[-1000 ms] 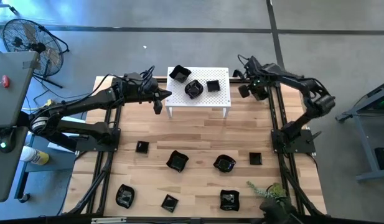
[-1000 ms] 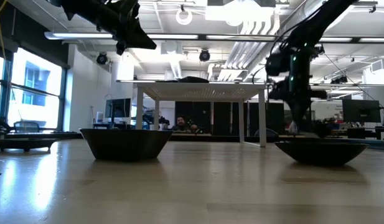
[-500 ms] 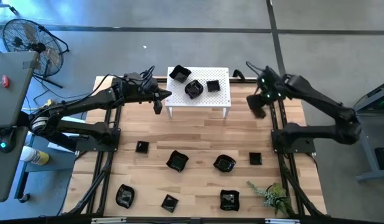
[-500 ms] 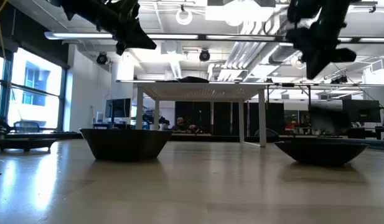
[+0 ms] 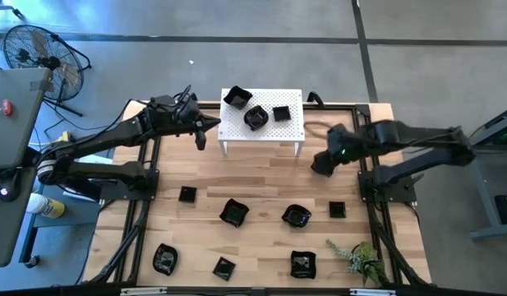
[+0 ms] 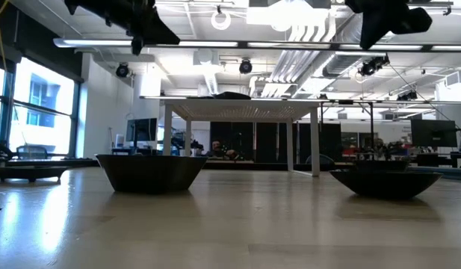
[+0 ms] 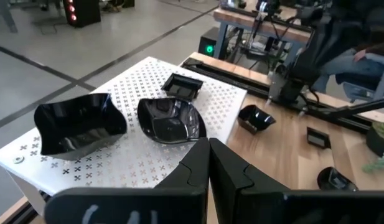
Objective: Pick & Place Mini shaped plates
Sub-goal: Stack the black distorted square plate on top of the black distorted square plate on the shelf
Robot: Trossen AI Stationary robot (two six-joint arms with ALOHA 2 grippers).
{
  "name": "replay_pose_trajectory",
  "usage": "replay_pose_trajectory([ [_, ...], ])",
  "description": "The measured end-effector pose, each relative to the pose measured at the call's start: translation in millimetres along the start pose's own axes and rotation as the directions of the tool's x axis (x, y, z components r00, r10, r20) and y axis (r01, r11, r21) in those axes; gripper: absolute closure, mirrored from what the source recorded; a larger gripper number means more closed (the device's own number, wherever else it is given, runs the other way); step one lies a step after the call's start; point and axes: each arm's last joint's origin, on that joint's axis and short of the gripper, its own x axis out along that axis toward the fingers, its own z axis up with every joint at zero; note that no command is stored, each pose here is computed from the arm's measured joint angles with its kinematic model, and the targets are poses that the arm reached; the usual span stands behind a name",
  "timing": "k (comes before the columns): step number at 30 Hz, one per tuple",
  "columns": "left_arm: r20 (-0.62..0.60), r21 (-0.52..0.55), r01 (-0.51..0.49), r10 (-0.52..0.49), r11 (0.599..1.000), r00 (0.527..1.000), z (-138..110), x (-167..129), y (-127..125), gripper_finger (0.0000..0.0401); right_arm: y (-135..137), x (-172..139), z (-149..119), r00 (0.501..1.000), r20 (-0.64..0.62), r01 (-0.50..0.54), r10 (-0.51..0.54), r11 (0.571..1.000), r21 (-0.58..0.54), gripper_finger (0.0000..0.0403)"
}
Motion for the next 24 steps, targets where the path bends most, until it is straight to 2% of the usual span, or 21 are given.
replay_pose_trajectory([
  [3,-0.019,-0.002,-0.001,0.001,1.0,1.0,-2,-4,0,0.04,3,16,-13,0.998,-0.036,0.051,-0.051,0.999,0.0,0.0364],
  [5,-0.03,-0.009,0.004,-0.004,1.0,1.0,-2,-6,-1,0.04,-1,30,-22,0.993,-0.061,0.101,-0.098,0.994,0.04,0.0342],
  [9,-0.054,-0.023,0.022,-0.023,0.999,0.998,-5,-7,-1,0.04,-20,56,-39,0.982,-0.086,0.184,-0.17,0.962,0.202,0.0296],
  [13,-0.055,-0.031,0.053,-0.055,0.998,0.997,-4,-7,-2,0.04,-46,76,-52,0.984,-0.012,0.167,-0.175,0.91,0.38,0.0269],
  [19,-0.057,-0.032,0.068,-0.07,0.997,0.996,-4,-7,-2,0.04,-79,113,-61,0.983,0.058,0.115,-0.172,0.838,0.533,0.0264],
  [24,-0.057,-0.035,0.067,-0.069,0.997,0.996,-4,-7,-2,0.04,-98,143,-64,0.976,0.051,0.14,-0.211,0.791,0.596,0.0271],
])
